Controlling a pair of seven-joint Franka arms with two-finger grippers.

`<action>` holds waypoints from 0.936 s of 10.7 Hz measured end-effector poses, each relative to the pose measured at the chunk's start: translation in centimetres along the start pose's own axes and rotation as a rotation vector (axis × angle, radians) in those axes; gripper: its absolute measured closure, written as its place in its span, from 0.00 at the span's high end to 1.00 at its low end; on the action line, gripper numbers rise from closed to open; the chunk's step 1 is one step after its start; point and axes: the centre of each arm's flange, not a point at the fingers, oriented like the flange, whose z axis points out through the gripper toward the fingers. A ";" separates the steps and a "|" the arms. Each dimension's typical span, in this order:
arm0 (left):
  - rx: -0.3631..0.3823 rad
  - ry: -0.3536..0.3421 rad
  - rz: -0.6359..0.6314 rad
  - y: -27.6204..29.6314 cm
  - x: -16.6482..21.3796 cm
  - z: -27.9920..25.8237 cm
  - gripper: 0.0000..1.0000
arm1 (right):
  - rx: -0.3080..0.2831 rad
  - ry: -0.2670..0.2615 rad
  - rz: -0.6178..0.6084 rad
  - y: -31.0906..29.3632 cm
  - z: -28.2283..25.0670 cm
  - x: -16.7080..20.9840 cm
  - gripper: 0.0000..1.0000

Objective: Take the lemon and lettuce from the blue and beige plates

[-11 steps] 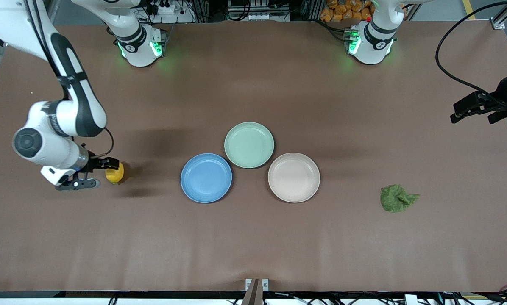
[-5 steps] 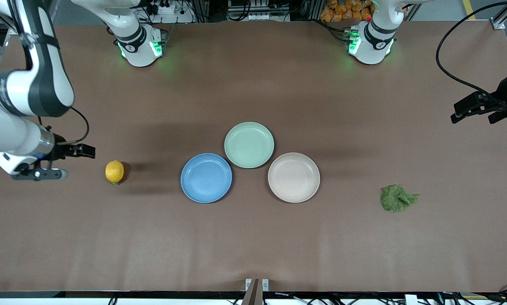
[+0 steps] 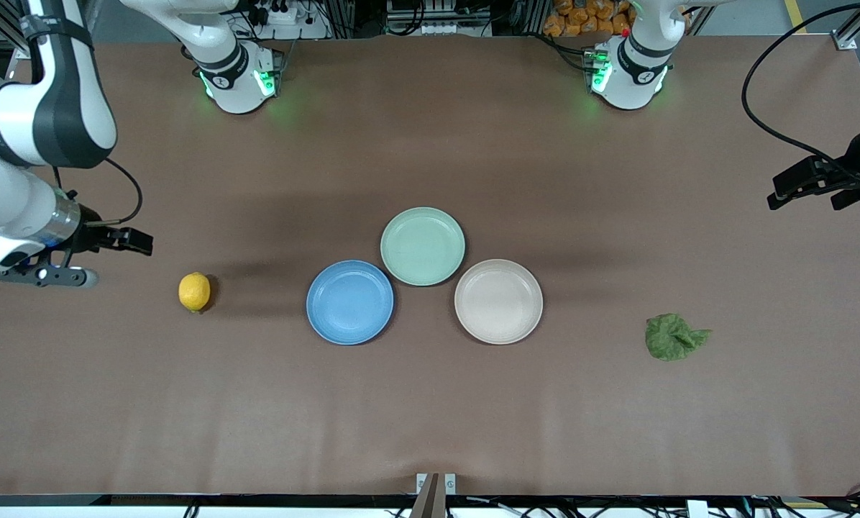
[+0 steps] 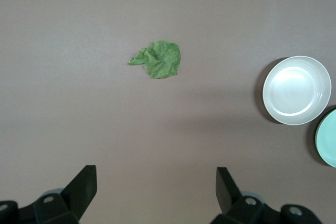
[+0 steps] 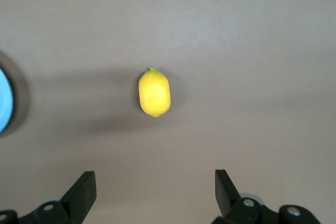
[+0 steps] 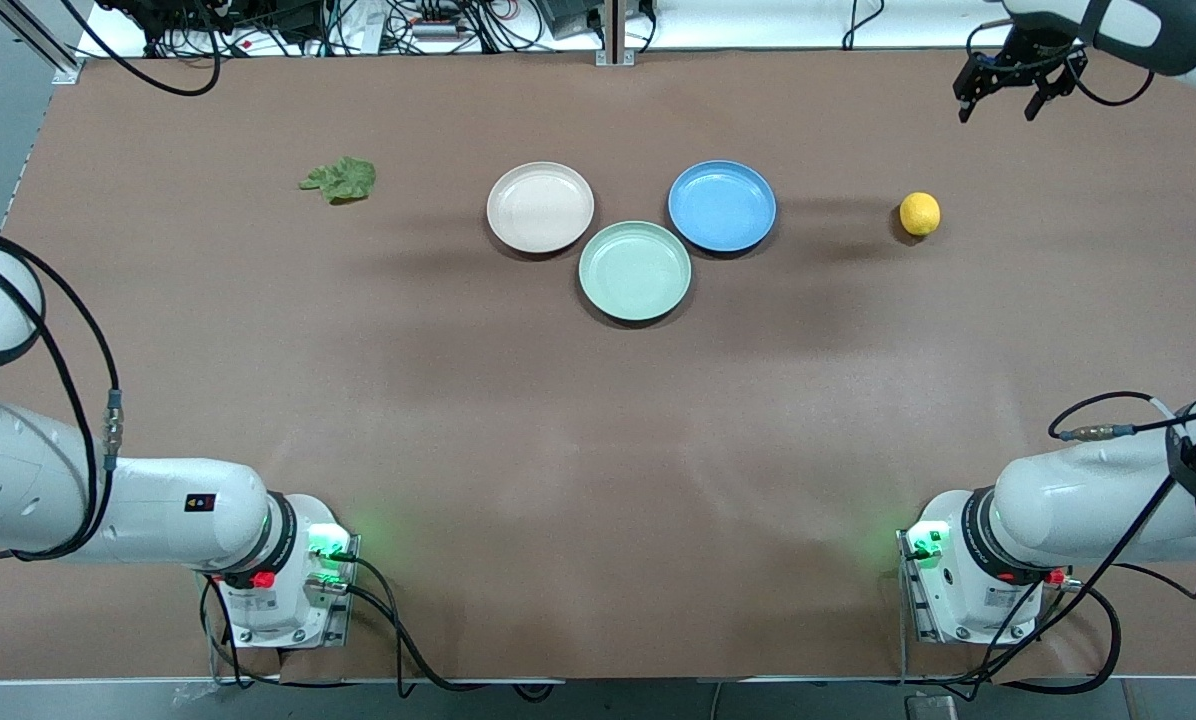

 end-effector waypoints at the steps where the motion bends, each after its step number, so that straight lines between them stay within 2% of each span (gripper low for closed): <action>1: 0.000 -0.001 0.000 0.0 0.0 0.0 1.00 | -0.010 0.006 -0.009 -0.2 0.8 -0.9 1.00; 3: 0.000 -0.002 0.000 0.0 0.0 0.1 1.00 | -0.011 0.034 -0.020 -0.7 2.8 -2.8 1.00; 6: 0.000 -0.004 0.000 0.0 0.1 0.2 1.00 | -0.014 0.020 -0.020 -0.6 3.3 -4.1 1.00; 8: 0.000 -0.005 0.003 0.1 0.1 0.2 1.00 | -0.023 -0.023 -0.006 -0.1 -0.6 -4.2 1.00; 10: 0.000 -0.006 0.003 0.2 0.1 0.2 1.00 | -0.026 -0.007 0.001 0.0 -6.1 -4.1 1.00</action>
